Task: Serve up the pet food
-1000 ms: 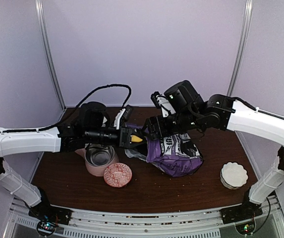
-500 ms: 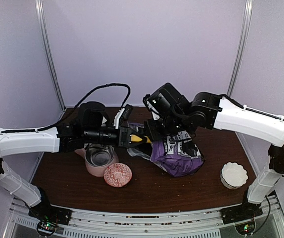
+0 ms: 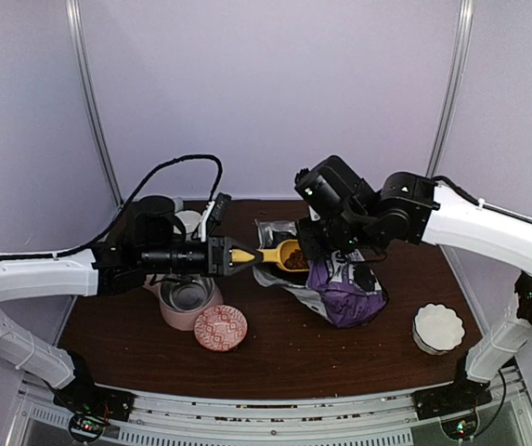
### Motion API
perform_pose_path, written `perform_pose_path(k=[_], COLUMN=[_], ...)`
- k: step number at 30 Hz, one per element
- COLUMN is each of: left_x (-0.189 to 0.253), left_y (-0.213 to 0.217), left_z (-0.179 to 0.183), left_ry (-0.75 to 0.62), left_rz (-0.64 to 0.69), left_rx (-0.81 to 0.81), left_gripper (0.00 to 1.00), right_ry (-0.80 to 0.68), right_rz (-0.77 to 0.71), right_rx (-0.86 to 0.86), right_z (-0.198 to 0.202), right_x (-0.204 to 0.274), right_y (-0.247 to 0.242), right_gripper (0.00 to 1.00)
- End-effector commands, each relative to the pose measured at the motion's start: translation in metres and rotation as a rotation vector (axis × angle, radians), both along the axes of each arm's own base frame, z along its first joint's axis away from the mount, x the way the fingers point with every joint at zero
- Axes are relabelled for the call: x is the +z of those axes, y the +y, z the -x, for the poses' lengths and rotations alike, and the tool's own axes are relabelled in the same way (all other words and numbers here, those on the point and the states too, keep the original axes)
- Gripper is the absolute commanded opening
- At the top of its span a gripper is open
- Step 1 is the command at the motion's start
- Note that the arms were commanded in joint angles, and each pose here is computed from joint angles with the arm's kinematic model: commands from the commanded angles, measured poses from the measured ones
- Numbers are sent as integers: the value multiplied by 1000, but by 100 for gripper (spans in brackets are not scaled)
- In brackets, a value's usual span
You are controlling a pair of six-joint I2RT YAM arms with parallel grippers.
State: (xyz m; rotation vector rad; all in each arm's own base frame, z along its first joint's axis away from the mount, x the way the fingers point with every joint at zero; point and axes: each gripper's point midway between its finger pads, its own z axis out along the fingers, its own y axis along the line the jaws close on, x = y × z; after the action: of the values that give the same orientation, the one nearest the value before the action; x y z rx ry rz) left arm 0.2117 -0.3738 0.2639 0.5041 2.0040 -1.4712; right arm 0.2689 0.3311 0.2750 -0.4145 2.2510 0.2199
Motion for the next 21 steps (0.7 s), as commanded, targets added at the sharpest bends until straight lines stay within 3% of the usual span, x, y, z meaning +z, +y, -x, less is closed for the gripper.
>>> perform_pose_path(k=[1,10,21], left_x=[40,51,50], left_y=[8,23,30], left_z=[-8,-3,10], left_ry=[-9,116,158], left_rz=[180,329,391], left_rx=[28,-20,-71], left_gripper=[0,0,0], right_ry=[-56,-36,-51], right_rz=[-90,-169,-287], right_rx=[-69,-78,-125], right_z=[-4,-4,-5], right_x=[27,31,49], right_y=[-18,-19,-34], right_gripper=[0,0,0])
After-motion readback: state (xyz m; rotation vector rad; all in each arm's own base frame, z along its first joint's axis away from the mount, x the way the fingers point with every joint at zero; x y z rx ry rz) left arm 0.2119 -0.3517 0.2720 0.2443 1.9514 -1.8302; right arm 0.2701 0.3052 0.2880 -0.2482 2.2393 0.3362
